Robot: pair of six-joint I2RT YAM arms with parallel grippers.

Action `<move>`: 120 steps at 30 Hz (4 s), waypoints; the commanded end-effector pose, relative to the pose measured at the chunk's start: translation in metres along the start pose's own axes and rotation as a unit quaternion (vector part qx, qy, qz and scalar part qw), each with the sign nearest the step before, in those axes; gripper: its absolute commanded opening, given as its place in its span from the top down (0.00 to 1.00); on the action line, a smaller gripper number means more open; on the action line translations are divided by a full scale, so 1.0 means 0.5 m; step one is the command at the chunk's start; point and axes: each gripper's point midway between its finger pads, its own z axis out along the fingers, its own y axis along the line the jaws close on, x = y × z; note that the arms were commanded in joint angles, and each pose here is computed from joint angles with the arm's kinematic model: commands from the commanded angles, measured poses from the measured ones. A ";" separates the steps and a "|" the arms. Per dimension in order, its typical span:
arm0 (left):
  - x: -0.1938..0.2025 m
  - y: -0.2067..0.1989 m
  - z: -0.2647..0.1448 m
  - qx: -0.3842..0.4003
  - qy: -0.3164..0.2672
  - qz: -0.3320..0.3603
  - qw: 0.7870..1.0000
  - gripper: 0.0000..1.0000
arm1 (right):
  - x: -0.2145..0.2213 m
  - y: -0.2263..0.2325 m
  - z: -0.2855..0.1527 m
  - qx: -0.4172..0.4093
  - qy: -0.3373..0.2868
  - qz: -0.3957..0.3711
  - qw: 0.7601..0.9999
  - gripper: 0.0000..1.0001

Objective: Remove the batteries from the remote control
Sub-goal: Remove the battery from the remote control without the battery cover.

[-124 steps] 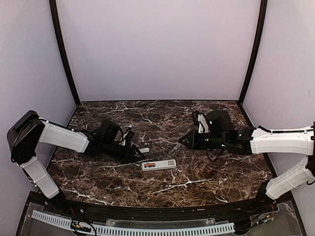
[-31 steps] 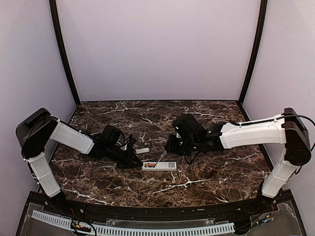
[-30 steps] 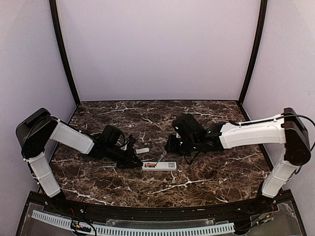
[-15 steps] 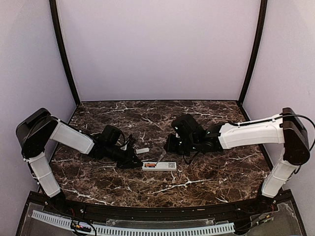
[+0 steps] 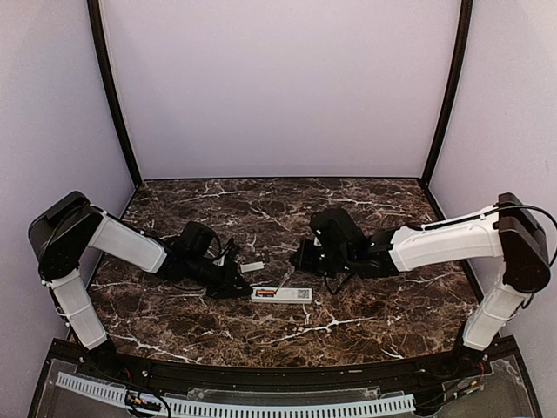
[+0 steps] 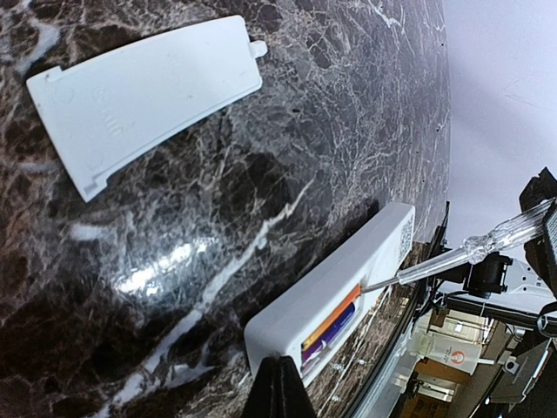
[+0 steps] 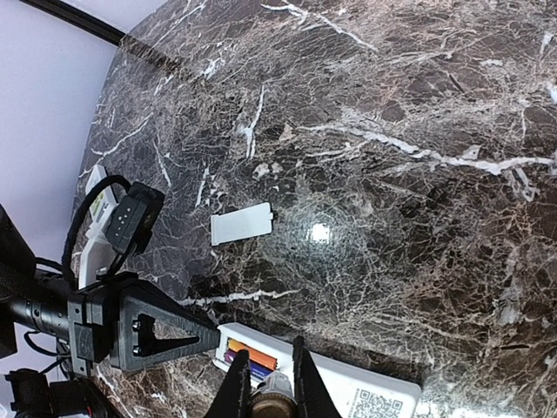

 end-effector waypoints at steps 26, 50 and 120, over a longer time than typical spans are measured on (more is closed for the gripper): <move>0.002 -0.007 0.007 0.009 0.007 0.002 1.000 1.00 | -0.053 0.084 -0.053 -0.111 -0.072 0.020 0.991 1.00; 0.001 -0.011 0.002 0.010 0.003 0.002 1.000 1.00 | 0.014 -0.035 -0.020 0.011 -0.018 0.024 0.999 1.00; -0.001 -0.018 0.002 0.016 0.006 0.007 1.000 1.00 | -0.041 0.013 -0.030 -0.048 -0.040 -0.075 0.995 1.00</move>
